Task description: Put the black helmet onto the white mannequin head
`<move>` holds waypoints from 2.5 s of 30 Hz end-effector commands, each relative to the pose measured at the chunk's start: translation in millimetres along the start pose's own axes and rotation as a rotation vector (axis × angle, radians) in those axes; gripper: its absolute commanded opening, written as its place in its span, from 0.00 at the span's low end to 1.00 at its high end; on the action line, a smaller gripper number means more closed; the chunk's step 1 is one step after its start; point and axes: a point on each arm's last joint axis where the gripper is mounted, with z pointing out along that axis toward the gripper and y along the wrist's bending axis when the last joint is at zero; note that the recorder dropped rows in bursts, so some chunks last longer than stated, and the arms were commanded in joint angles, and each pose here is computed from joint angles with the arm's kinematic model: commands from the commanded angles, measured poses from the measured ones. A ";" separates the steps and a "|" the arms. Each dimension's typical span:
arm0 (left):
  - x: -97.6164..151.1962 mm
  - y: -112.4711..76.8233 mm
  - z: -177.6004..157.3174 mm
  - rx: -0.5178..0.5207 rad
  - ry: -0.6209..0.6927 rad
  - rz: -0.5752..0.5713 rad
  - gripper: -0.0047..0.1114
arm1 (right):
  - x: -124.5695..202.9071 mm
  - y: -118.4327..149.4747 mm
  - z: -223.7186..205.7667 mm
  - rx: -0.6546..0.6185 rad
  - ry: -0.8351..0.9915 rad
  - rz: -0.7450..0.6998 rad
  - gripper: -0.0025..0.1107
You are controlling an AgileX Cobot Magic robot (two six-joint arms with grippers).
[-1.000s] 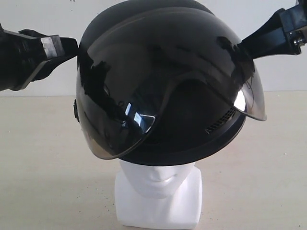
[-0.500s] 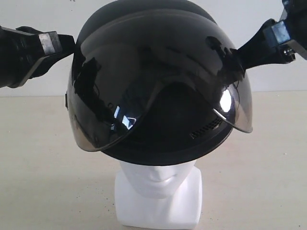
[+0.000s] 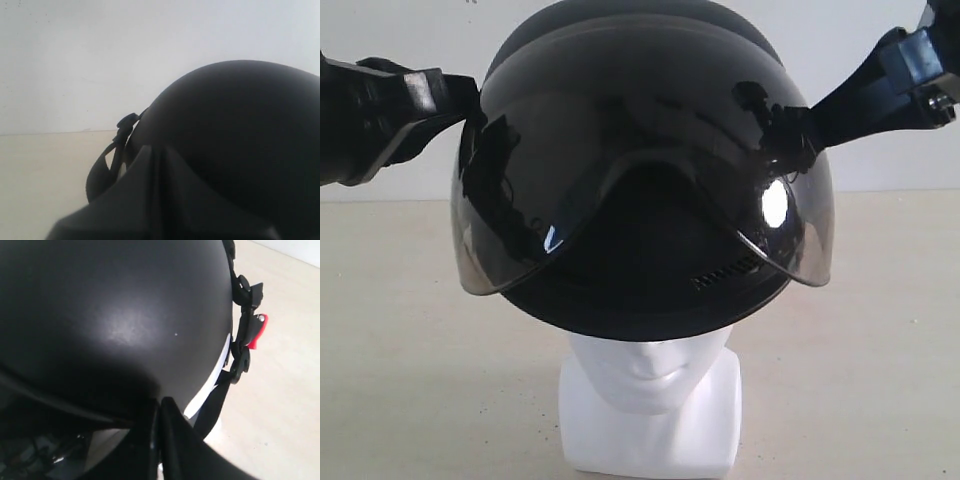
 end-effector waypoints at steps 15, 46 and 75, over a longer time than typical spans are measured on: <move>-14.7 -1.5 -11.9 -0.071 -0.002 0.088 0.08 | -3.6 -0.4 -5.0 0.072 0.017 0.019 0.02; -158.0 -38.3 30.6 -0.165 -0.287 0.592 0.08 | -85.5 60.5 -89.8 0.082 -0.240 -0.175 0.02; -153.2 16.1 2.0 -0.469 0.453 0.542 0.08 | -96.9 49.0 -63.8 0.178 -0.117 -0.207 0.02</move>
